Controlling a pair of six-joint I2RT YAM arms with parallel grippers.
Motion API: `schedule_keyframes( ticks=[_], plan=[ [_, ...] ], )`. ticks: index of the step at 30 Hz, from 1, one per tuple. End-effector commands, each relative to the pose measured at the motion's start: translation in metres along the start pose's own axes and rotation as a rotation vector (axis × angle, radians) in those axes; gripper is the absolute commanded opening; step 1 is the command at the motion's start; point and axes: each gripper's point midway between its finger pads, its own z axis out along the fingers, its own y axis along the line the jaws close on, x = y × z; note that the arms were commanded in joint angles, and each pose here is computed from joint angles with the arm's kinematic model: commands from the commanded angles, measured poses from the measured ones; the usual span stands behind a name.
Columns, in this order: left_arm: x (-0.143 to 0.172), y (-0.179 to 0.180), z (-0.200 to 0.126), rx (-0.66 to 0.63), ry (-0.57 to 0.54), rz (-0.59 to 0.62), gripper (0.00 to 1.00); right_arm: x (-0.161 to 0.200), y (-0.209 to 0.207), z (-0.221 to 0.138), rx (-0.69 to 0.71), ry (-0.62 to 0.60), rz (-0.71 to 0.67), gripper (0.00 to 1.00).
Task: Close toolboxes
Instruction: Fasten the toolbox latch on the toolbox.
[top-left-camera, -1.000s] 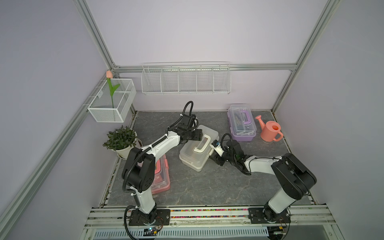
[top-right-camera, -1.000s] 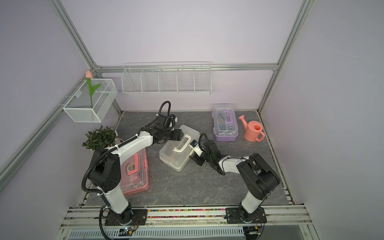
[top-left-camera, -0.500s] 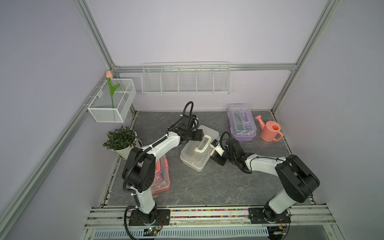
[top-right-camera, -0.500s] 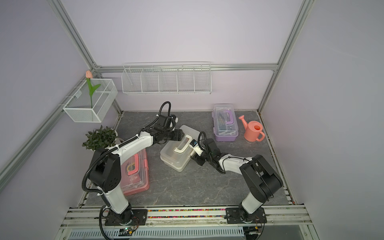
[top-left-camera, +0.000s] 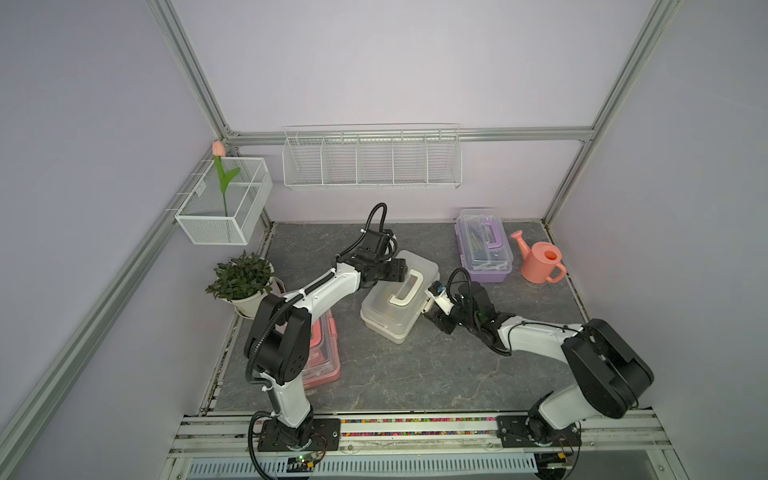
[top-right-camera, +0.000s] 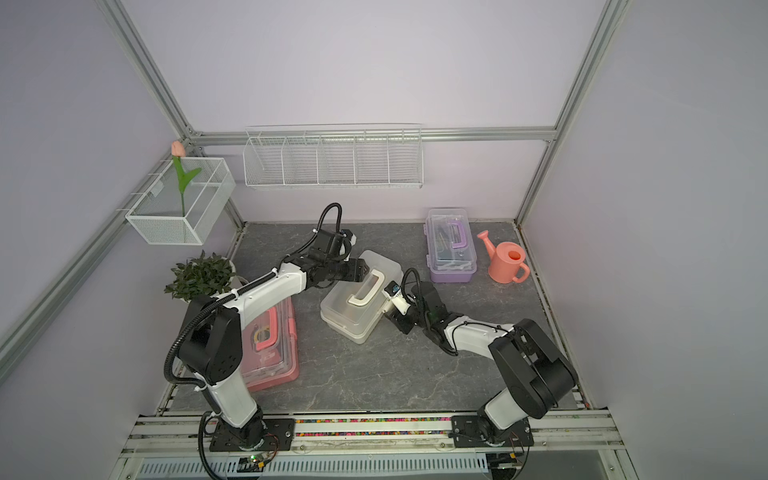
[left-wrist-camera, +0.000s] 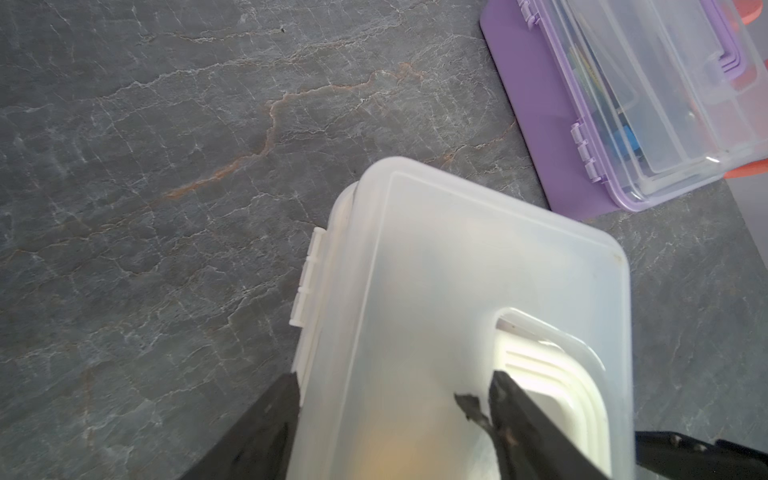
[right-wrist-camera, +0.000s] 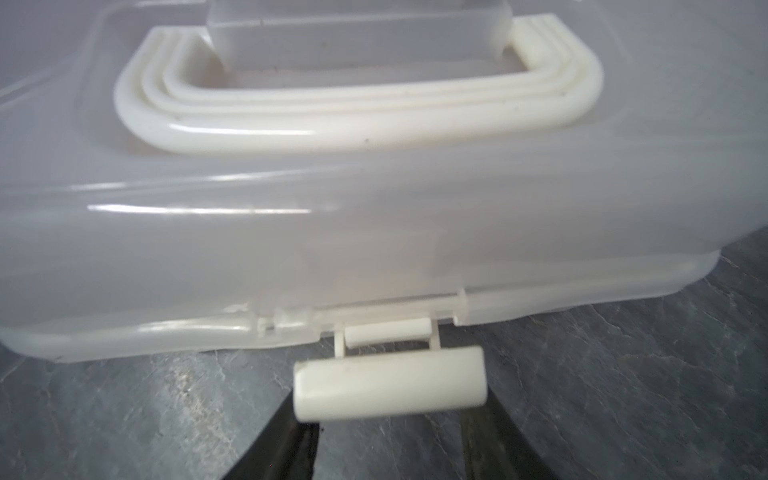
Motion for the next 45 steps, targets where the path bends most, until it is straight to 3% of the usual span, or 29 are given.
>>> schedule_keyframes(
  ticks=[1, 16, 40, 43, 45],
  plan=[
    [0.070, 0.014, 0.022, -0.042, 0.237, -0.012, 0.73, -0.023, -0.007, -0.009, 0.034, -0.071, -0.019, 0.40],
    [0.075, 0.014, 0.024, -0.037, 0.247, -0.017, 0.73, -0.048, -0.005, 0.003, -0.018, -0.092, -0.035, 0.40],
    [0.076, 0.010, 0.025, -0.012, 0.248, -0.032, 0.72, -0.020, -0.001, 0.044, -0.051, 0.051, -0.037, 0.38],
    [0.075, 0.010, 0.024, -0.016, 0.245, -0.028, 0.72, -0.022, -0.003, 0.040, -0.038, 0.044, -0.040, 0.41],
    [0.074, 0.010, 0.024, -0.015, 0.242, -0.030, 0.72, -0.026, -0.003, 0.036, -0.029, 0.035, -0.045, 0.47]
  ],
)
